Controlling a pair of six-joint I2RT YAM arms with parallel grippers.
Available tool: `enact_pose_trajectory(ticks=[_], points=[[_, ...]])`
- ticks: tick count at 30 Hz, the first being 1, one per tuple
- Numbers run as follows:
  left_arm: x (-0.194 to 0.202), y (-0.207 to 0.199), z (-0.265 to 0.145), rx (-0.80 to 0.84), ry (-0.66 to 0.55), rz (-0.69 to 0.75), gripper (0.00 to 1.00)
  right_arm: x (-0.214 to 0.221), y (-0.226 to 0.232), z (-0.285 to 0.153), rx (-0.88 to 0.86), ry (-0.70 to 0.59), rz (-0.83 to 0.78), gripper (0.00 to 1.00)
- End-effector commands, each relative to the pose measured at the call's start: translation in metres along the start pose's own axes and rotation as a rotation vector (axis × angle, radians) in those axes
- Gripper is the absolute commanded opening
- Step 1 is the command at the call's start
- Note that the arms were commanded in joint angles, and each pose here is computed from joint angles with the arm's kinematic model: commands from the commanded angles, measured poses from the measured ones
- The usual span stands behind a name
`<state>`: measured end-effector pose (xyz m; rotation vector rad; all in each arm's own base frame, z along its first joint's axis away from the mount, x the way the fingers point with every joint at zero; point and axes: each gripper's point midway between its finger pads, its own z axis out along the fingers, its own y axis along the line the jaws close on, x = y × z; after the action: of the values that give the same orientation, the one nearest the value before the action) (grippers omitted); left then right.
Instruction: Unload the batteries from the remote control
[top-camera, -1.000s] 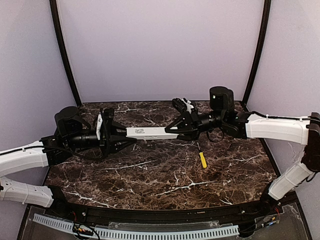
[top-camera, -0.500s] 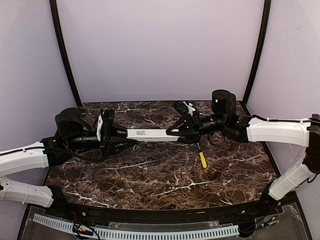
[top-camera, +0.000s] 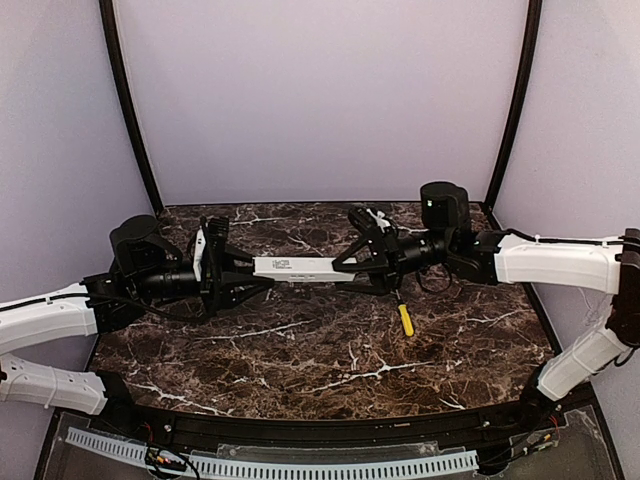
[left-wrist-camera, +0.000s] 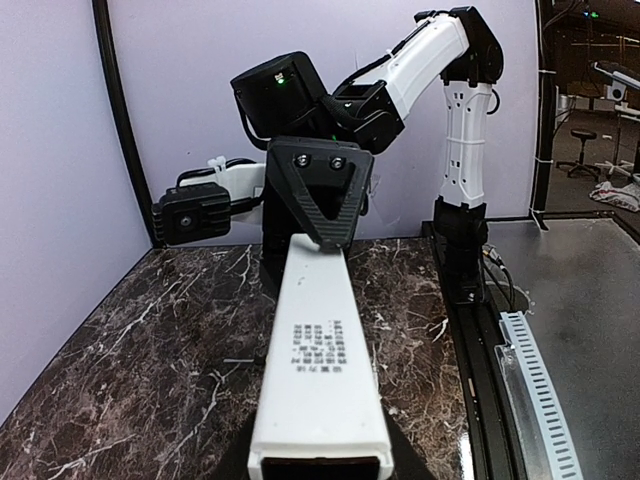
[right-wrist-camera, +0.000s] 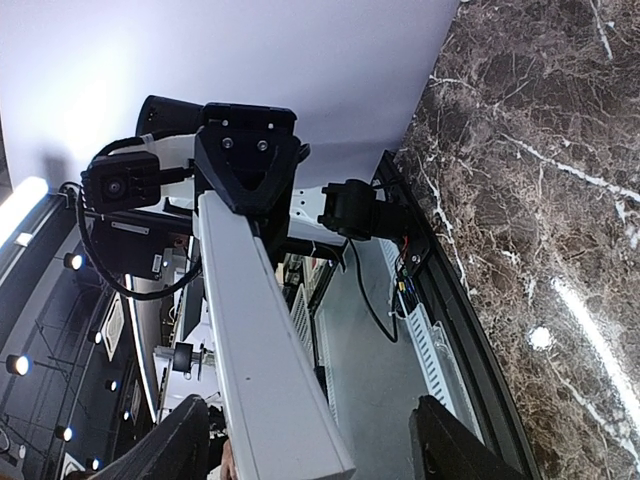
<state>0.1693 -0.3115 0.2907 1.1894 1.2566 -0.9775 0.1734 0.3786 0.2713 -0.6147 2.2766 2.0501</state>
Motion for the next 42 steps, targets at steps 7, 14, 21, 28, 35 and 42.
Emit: enact_pose_trajectory(ticks=[7, 14, 21, 28, 35, 42], points=[[-0.003, -0.003, 0.000, 0.009, -0.008, 0.024, 0.00, -0.013, 0.018, 0.002, -0.021, -0.005, -0.050, 0.72], [-0.002, -0.002, 0.001, 0.008, -0.003, 0.022, 0.00, -0.014, 0.011, 0.006, -0.015, 0.006, -0.035, 0.63], [-0.003, -0.002, -0.001, 0.005, -0.006, 0.027, 0.00, -0.010, 0.006, 0.004, -0.002, 0.011, -0.030, 0.51], [-0.008, -0.003, -0.003, 0.001, -0.026, 0.032, 0.00, -0.004, -0.004, 0.001, 0.020, 0.005, -0.015, 0.47], [-0.012, -0.004, -0.006, -0.005, -0.044, 0.035, 0.00, 0.001, -0.008, -0.003, 0.043, -0.001, -0.010, 0.46], [-0.015, -0.004, -0.008, -0.013, -0.056, 0.040, 0.00, 0.004, -0.010, -0.009, 0.059, -0.014, -0.008, 0.46]])
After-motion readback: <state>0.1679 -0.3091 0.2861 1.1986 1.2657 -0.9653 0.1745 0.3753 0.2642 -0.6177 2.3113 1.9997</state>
